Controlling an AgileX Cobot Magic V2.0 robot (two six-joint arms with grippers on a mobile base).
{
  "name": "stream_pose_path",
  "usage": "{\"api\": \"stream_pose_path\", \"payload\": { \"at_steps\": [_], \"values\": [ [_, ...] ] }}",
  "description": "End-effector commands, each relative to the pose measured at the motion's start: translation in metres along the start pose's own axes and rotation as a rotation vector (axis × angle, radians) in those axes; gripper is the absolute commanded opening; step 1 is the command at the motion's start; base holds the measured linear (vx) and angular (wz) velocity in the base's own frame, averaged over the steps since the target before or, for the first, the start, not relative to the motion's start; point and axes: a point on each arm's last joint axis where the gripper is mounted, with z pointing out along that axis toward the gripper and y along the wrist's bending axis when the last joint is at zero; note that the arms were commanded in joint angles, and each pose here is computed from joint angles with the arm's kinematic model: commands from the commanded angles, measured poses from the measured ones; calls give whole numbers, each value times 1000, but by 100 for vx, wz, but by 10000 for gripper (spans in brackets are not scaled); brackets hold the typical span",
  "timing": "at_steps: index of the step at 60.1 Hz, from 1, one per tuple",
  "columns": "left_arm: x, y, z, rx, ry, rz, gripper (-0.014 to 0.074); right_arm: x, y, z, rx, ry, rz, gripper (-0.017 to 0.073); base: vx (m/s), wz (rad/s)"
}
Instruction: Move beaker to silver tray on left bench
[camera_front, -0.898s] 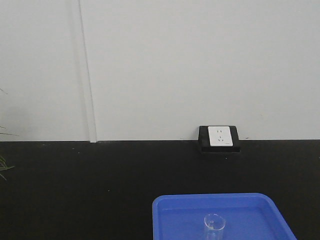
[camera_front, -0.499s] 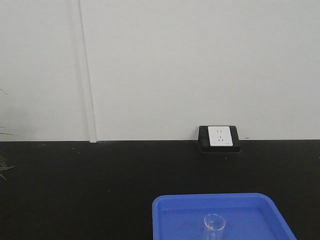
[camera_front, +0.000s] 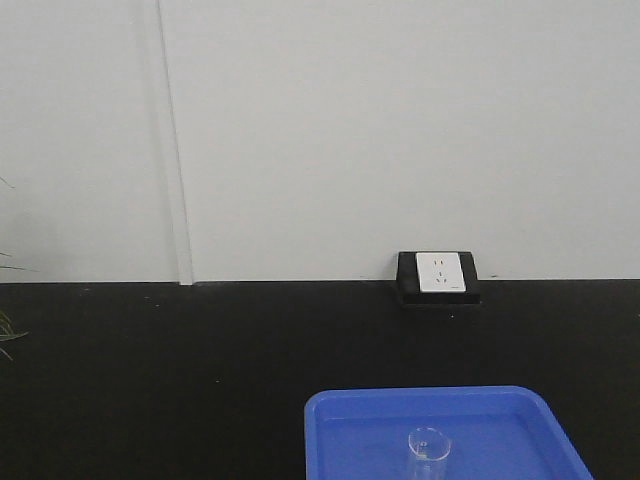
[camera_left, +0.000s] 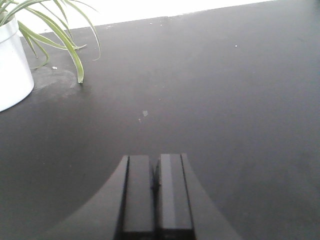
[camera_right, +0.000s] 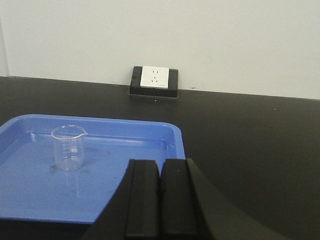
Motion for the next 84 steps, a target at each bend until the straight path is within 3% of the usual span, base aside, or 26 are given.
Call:
{"api": "stream_pose_path", "payload": {
  "at_steps": [1, 14, 20, 25, 43, 63, 76, 84],
  "values": [
    [-1, -1, 2, 5, -63, -2, 1, -7, 0, -1, 8, -93, -15, -10, 0, 0],
    [-1, -1, 2, 5, -63, -2, 1, -11, 0, -1, 9, -140, -15, -10, 0, 0],
    [-1, -1, 2, 5, -63, -2, 1, -30, -1, -6, 11, -336, -16, -10, 0, 0],
    [-1, -1, 2, 5, -63, -2, 1, -48, -1, -8, 12, -399, -11, -10, 0, 0],
    [-1, -1, 2, 5, -63, -2, 1, -110, -4, 18, 6, -212, -13, -9, 0, 0],
    [-1, -1, 2, 5, -63, -2, 1, -102, -3, 68, -4, -4, -11, 25, 0, 0],
    [-1, -1, 2, 5, -63, -2, 1, -92, -3, 88, -6, 53, 2, 163, 0, 0],
    [-1, -1, 2, 5, -63, -2, 1, -86, -3, 99, -6, 80, 13, 318, 0, 0]
  ]
}}
